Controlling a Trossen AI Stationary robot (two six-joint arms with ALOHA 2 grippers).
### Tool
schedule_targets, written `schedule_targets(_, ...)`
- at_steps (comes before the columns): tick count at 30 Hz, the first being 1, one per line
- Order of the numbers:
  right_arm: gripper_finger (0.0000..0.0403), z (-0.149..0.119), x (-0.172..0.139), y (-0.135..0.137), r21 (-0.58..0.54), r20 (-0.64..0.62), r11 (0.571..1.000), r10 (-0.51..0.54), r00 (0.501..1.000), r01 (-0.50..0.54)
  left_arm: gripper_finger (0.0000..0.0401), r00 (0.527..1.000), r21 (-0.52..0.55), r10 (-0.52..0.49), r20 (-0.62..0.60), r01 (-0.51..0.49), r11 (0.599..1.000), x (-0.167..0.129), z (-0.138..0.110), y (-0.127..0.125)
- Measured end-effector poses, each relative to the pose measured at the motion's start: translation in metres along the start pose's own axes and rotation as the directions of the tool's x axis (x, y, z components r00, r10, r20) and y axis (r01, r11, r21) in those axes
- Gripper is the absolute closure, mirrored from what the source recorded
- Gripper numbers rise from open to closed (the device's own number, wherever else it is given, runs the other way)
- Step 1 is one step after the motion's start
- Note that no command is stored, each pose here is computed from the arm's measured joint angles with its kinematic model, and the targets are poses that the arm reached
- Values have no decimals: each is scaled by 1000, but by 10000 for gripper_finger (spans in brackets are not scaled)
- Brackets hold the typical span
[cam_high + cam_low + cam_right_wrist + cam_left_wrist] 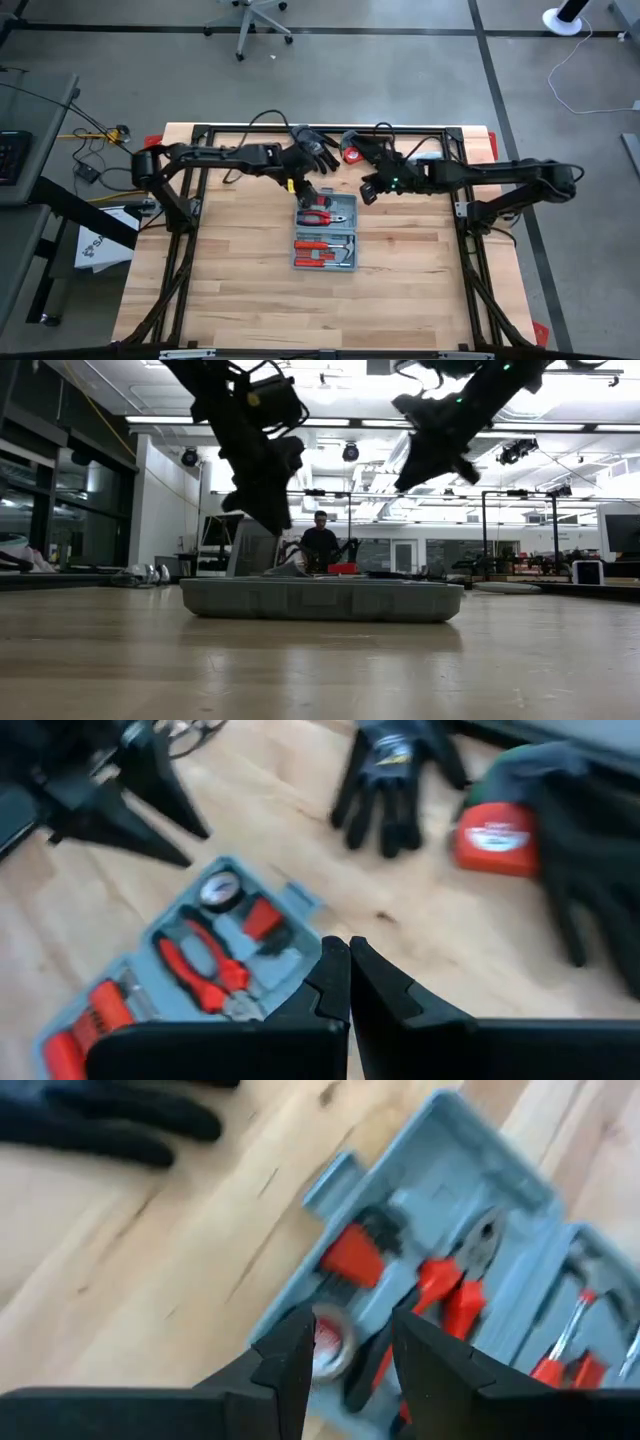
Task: Prefit tool cases
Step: Put the black electrical tape into the gray tool box
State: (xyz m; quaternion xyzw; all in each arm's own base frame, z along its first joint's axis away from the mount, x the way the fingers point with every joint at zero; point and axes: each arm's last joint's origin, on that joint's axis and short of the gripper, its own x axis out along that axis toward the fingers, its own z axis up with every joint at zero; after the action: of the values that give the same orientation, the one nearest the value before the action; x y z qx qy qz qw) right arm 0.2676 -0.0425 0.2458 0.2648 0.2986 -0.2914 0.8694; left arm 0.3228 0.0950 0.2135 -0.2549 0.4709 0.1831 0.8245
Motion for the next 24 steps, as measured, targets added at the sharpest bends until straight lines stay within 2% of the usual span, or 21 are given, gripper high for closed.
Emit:
schedule_targets(5,403,-3,36,14,16,-25,990,140,990,-140,274,996,25,46,-81,-45,999,-2,-9,7)
schedule_targets(11,403,-7,84,26,80,-20,948,310,950,-308,274,988,40,47,-150,-41,998,13,-33,7)
schedule_targets(15,403,-7,112,28,87,-70,943,326,943,-320,274,992,33,30,-121,-26,999,25,-46,6)
schedule_targets(21,403,3,145,37,36,-130,922,387,913,-386,274,997,9,28,-74,-27,1000,33,-53,5)
schedule_targets(24,403,7,156,43,7,-163,926,374,913,-378,275,996,7,30,-80,-30,1000,33,-54,5)
